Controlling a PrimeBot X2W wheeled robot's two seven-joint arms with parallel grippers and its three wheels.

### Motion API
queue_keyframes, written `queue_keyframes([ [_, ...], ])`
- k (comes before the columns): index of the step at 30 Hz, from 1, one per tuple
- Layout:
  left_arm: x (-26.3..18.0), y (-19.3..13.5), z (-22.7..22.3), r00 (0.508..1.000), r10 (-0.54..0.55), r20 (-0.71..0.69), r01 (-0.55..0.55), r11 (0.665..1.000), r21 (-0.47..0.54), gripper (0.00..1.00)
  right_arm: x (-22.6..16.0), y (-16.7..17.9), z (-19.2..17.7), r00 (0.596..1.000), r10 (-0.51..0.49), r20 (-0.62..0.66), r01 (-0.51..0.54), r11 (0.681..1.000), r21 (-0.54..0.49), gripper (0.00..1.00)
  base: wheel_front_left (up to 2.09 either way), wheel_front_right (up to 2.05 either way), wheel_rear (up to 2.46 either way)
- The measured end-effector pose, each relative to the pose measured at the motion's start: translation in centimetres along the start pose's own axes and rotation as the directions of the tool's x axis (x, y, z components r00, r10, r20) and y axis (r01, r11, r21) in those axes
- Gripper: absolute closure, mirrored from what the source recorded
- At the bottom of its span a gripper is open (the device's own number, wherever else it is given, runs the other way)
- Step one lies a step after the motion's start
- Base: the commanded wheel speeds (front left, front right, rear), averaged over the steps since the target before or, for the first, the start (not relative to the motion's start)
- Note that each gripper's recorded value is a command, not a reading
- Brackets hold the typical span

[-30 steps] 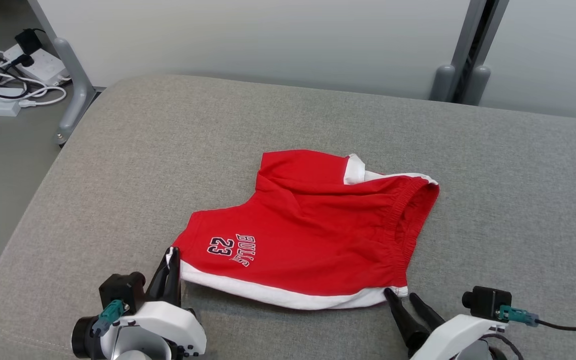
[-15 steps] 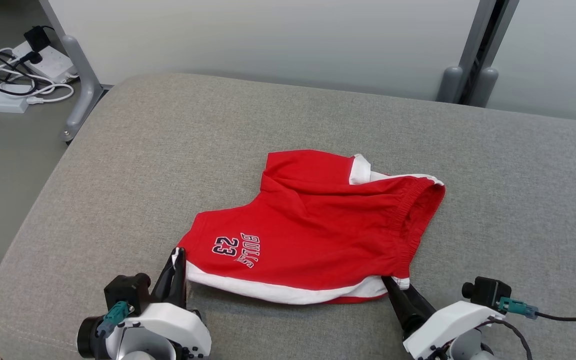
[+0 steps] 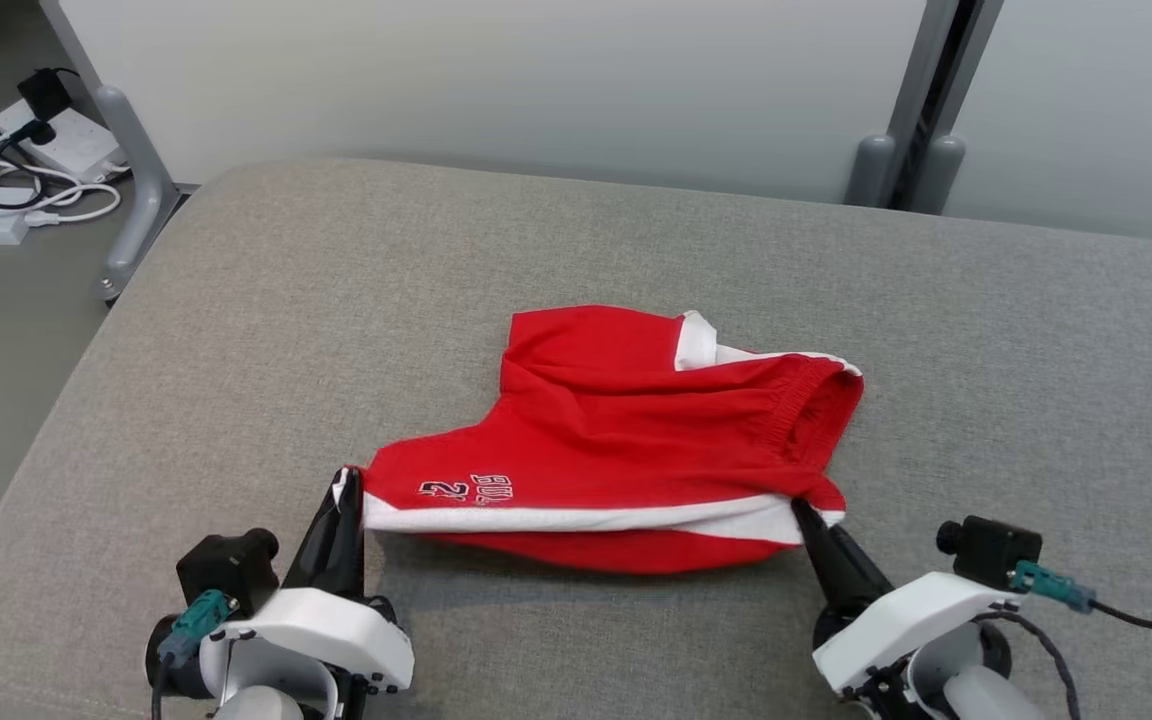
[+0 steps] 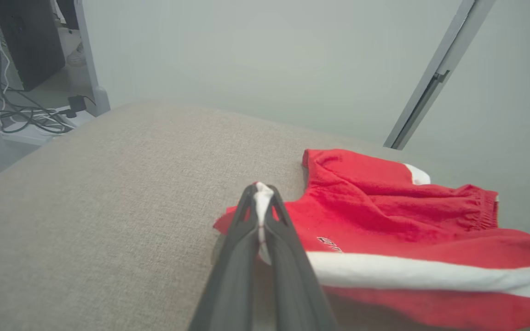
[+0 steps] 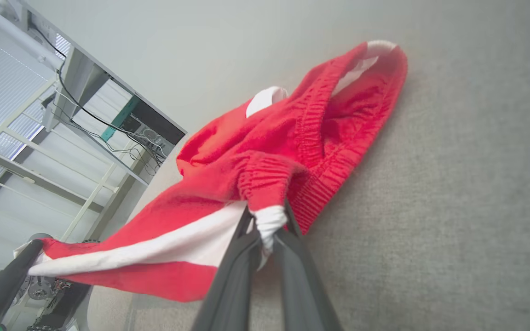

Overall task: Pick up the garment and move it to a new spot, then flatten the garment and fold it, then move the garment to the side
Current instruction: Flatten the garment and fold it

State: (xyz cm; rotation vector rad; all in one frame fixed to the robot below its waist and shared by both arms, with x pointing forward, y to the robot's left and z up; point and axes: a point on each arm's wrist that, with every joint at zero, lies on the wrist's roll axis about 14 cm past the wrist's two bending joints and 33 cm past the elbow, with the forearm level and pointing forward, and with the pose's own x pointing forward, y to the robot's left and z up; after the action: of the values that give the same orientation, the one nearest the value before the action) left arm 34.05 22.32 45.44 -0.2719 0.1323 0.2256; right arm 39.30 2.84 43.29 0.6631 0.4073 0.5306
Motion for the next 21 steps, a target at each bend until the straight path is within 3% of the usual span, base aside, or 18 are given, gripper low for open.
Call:
queue_keyframes([
  [7,1.3,-3.6,5.2,0.985,-0.116,0.129,0.127,0.989,-0.075,1.00,-1.2,-0.3,7.4,0.986,0.049,0.159,-0.012,0.973,-0.229,1.00,0.00,0.00,0.00],
  [14,1.6,-7.9,13.4,0.918,-0.226,0.326,0.279,0.952,-0.124,1.00,-3.6,2.1,15.3,0.950,0.121,0.287,0.030,0.882,-0.471,1.00,0.00,0.00,0.00],
  [21,0.8,-12.2,19.8,0.833,-0.320,0.451,0.421,0.896,-0.143,1.00,-6.9,5.1,21.1,0.919,0.138,0.369,0.108,0.811,-0.574,1.00,0.00,0.00,0.00],
])
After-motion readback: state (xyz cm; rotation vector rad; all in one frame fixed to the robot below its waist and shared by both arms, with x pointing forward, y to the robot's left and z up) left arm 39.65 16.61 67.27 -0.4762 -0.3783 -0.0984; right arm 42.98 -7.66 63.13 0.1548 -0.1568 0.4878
